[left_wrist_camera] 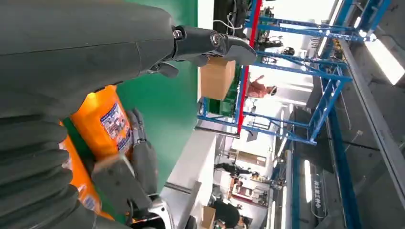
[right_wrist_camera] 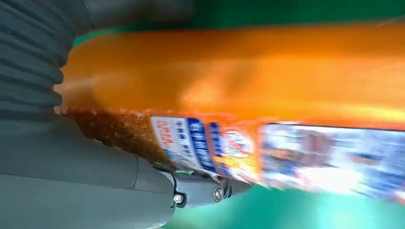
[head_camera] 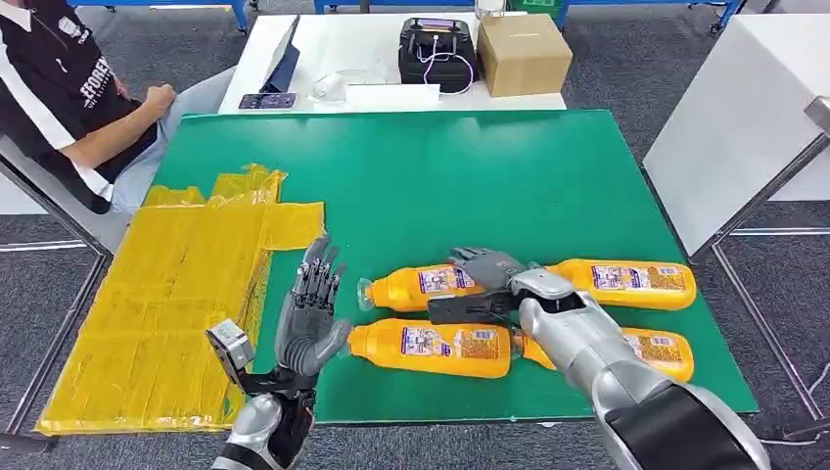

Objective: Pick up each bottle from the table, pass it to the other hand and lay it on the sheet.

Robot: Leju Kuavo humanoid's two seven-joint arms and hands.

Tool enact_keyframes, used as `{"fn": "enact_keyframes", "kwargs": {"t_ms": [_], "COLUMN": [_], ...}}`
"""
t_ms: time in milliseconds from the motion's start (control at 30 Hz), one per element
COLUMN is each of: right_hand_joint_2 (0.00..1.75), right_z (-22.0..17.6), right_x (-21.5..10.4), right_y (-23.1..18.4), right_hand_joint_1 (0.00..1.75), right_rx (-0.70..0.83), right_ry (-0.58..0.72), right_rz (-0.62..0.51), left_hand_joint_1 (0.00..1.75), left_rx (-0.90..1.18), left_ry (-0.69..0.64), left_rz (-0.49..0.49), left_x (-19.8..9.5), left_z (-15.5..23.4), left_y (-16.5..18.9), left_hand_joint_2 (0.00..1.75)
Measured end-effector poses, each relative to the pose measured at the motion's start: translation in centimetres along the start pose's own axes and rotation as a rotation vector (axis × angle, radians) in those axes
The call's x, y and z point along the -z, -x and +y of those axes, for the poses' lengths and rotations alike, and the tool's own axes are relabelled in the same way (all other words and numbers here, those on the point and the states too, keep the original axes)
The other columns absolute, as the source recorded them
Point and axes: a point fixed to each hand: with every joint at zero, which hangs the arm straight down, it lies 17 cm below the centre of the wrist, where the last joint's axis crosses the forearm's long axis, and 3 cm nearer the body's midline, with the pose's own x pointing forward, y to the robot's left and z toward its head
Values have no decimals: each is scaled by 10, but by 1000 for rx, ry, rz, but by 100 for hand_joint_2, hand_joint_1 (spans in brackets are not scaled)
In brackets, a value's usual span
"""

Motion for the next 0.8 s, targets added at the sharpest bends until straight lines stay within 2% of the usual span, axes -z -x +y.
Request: {"fn": "enact_keyframes", "kwargs": {"t_ms": [67,200,267,333,400,667,800], "right_hand_joint_2": [175,175,175,175,175,175,175], "right_z": [-2,-3,-3,-4,-8,-54,-88], "right_x": [1,2,2,2,2,0,-13], "right_y": [9,9,9,9,9,8,-8], "right_hand_joint_1": [143,143,150,173,175,175,175], "right_rx": [-32,-55,-55,-56,-62,-192,-196], "right_ry": [16,24,23,28,53,374,608], "right_rz": [51,62,64,64,64,129,110], "left_hand_joint_1": [0,0,0,0,0,0,0], "left_rx": [0,1,0,1,3,18,29], "left_ry": [-2,-2,-3,-3,-7,-14,-10], "left_rz": [3,4,4,5,6,32,35], "left_x": [-1,-1,-1,-1,-1,-6,-8], "left_z": [0,1,1,1,2,2,1], "left_y": [1,1,2,2,2,6,7], "left_hand_joint_2": [175,175,175,175,175,175,175]}}
